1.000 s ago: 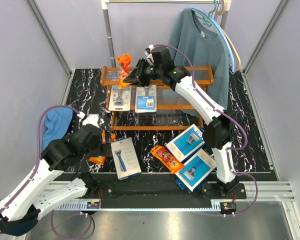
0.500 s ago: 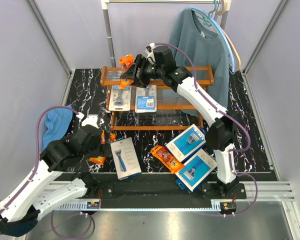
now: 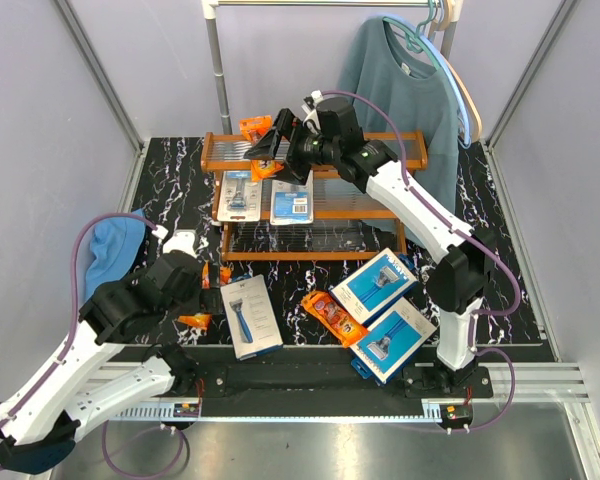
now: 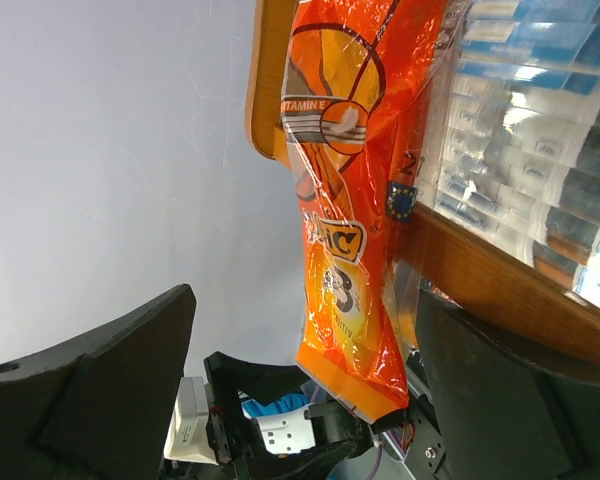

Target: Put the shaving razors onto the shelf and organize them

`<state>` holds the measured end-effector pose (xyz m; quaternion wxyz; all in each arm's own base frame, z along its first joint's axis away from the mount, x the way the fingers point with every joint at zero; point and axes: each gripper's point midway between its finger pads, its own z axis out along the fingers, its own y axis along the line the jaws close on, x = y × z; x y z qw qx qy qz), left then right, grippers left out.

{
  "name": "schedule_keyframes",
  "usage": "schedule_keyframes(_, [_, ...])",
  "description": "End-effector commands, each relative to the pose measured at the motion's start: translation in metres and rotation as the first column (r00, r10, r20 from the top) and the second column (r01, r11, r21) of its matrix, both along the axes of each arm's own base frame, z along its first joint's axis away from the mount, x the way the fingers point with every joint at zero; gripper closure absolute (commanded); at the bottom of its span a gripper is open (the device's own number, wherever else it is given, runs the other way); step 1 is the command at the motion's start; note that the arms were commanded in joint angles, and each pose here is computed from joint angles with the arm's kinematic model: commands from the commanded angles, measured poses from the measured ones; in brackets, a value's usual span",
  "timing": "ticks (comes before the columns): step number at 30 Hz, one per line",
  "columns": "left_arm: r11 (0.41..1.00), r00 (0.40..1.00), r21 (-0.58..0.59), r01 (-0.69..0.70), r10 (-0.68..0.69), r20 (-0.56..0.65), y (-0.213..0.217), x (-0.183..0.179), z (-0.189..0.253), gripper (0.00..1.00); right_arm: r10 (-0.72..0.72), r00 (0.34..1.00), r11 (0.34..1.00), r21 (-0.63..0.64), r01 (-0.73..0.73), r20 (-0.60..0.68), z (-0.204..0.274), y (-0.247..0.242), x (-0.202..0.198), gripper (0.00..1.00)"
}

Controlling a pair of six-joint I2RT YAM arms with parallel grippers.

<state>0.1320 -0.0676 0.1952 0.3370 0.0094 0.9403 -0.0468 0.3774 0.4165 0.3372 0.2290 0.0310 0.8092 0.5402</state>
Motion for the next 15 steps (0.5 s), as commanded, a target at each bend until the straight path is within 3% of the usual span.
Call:
schedule_keyframes(1, [1.000, 1.000, -0.008, -0.004, 0.004, 0.011, -0.001, 0.002, 0.000, 0.01, -0.046, 0.999, 0.998, -0.036, 0.046, 0.015, -0.011, -0.007, 0.012, 0.00])
schedule_keyframes(15, [1.000, 1.000, 0.014, -0.004, 0.004, 0.004, 0.002, 0.002, -0.004, 0.01, 0.005, 1.000, 1.000, 0.019, -0.005, -0.006, -0.008, 0.019, 0.009, 0.00])
